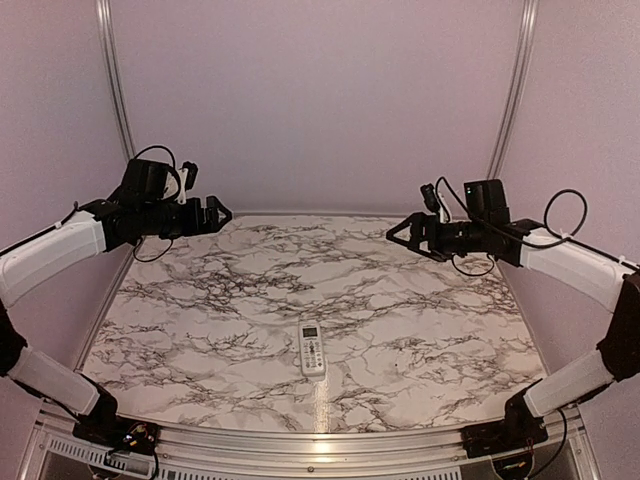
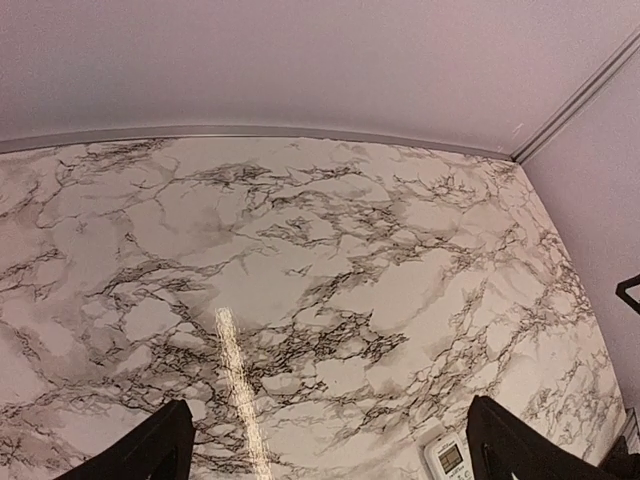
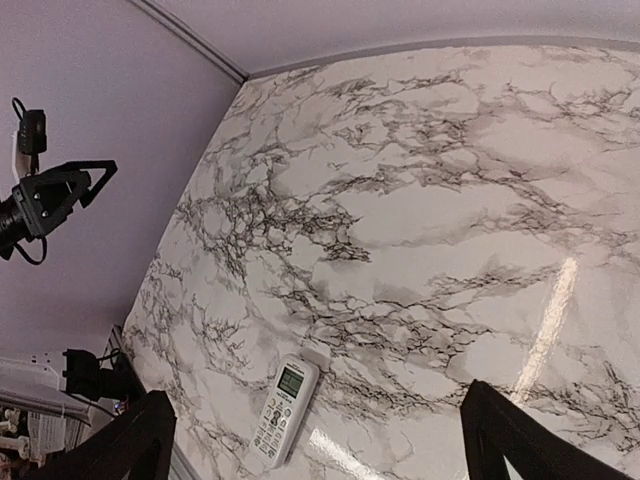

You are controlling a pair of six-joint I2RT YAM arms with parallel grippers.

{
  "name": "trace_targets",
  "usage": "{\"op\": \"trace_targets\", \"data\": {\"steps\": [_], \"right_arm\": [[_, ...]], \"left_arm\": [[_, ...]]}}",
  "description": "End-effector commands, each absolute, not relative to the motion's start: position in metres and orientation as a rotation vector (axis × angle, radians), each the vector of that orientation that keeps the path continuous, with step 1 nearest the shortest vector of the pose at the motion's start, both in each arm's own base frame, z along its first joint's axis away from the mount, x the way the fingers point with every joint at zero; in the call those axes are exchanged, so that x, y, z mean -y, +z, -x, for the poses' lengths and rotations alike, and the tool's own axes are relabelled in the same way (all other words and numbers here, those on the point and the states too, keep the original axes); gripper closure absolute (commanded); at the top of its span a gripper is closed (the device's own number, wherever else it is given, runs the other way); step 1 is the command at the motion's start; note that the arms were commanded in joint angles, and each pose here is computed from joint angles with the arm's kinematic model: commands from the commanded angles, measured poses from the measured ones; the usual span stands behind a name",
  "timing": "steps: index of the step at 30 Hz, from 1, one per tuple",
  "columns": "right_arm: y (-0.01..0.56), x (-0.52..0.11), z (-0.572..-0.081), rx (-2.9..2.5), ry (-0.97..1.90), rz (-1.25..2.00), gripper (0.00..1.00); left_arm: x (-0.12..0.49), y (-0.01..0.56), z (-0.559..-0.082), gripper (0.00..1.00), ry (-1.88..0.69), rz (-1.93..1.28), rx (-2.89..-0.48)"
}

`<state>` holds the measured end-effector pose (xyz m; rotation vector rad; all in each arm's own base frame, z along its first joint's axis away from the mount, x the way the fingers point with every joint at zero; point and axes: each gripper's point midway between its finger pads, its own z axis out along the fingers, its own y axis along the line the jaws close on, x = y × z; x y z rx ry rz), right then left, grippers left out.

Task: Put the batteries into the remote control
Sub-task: Reset both arms

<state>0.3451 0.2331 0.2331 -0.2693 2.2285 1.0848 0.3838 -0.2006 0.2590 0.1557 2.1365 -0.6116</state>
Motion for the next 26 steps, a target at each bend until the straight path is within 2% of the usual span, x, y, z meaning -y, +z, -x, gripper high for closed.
{"op": "trace_targets", "data": {"steps": [1, 5, 13, 26], "right_arm": [[0.232, -0.201, -0.345, -2.103, 1.012, 0.306, 0.01], [0.209, -0.176, -0.342, -2.085, 0.951, 0.244, 0.01], [0.176, -0.166, -0.324, -2.042, 0.938, 0.184, 0.01], [0.16, -0.165, -0.321, -2.05, 0.941, 0.17, 0.01]], "left_arm": [[0.189, 0.217, -0.373, 0.01, -0.649, -0.127, -2.268], [0.181, 0.191, -0.364, 0.01, -0.629, -0.092, -2.295], [0.171, 0.149, -0.345, 0.01, -0.625, -0.04, -2.326], [0.169, 0.151, -0.346, 0.01, -0.601, -0.052, -2.304]]}}
